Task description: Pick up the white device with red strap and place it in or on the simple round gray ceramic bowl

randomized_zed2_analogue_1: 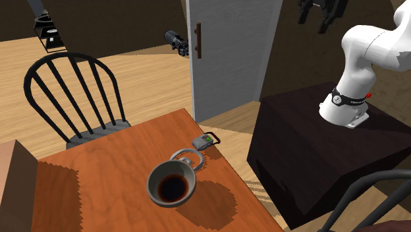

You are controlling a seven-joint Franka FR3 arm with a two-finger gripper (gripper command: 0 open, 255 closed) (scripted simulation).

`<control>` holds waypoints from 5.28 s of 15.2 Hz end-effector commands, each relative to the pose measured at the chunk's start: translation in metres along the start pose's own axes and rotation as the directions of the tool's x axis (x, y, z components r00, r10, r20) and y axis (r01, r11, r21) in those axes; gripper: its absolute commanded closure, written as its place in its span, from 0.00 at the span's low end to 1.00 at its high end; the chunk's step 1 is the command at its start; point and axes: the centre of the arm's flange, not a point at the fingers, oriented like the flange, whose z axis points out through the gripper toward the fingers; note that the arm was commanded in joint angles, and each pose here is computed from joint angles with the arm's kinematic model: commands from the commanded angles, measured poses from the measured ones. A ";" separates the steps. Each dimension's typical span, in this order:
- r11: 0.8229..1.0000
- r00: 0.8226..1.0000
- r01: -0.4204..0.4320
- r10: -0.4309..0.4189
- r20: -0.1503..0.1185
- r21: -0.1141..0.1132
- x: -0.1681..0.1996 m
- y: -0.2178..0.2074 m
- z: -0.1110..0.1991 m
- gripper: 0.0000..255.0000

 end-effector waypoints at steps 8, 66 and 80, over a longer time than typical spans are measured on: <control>1.000 1.000 -0.016 0.016 -0.012 -0.004 0.039 -0.001 0.083 0.00; 0.996 0.994 -0.090 0.088 -0.069 -0.023 0.235 0.010 0.505 1.00; 0.967 0.975 0.219 -0.213 -0.060 0.128 0.230 0.076 0.540 0.00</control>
